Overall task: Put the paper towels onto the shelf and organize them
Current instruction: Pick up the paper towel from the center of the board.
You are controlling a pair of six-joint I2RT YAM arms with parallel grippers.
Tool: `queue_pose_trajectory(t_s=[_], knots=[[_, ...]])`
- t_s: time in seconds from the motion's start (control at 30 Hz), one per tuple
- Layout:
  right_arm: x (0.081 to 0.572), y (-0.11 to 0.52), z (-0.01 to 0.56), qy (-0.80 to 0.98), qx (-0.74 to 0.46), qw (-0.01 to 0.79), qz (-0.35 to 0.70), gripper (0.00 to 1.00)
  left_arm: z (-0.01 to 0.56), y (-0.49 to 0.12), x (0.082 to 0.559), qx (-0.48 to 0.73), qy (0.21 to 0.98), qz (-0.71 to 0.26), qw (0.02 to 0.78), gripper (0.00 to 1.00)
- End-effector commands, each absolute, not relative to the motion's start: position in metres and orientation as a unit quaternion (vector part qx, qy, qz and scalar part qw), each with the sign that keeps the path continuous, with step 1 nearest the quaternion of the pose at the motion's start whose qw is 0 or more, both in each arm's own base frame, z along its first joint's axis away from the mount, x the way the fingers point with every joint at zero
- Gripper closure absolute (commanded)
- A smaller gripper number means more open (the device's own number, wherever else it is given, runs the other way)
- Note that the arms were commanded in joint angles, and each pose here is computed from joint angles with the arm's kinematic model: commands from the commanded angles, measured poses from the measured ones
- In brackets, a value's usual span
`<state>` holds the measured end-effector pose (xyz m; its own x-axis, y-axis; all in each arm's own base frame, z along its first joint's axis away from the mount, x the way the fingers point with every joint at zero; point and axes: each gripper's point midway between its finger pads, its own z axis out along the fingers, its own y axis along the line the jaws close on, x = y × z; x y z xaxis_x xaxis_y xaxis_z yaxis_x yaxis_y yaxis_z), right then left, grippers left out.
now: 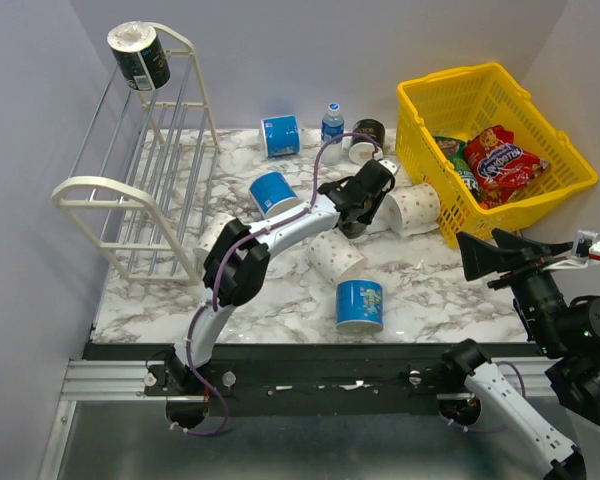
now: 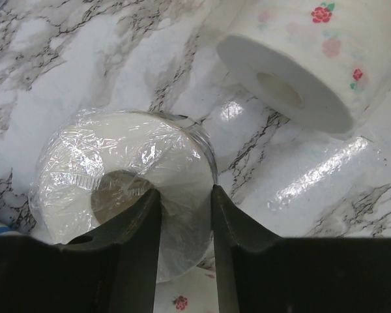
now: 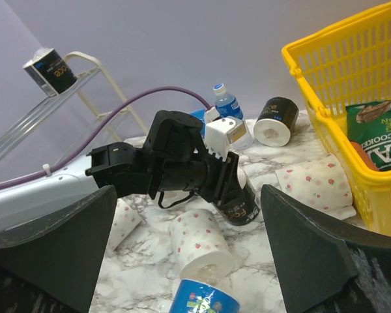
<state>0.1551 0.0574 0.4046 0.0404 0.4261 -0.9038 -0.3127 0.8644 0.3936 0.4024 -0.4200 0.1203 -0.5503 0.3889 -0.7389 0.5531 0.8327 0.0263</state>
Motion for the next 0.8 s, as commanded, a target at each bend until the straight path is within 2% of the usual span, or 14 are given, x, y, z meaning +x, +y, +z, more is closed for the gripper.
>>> queue_pose_trajectory(t_s=[0.0, 0.2, 0.57, 0.77], knots=[[0.151, 0.05, 0.406, 0.639, 0.048, 0.727, 0.247, 0.0, 0.165, -0.395, 0.405, 0.254, 0.867, -0.068, 0.422, 0.71], [0.149, 0.054, 0.408, 0.637, 0.046, 0.724, 0.261, 0.0, 0.245, -0.365, 0.404, 0.229, 0.849, -0.036, 0.474, 0.73], [0.141, 0.055, 0.414, 0.632, 0.042, 0.723, 0.274, 0.0, 0.443, -0.272, 0.38, 0.175, 0.767, 0.029, 0.617, 0.75], [0.137, 0.058, 0.414, 0.637, 0.04, 0.715, 0.286, 0.0, 0.499, -0.2, 0.374, 0.114, 0.744, 0.061, 0.656, 0.75]])
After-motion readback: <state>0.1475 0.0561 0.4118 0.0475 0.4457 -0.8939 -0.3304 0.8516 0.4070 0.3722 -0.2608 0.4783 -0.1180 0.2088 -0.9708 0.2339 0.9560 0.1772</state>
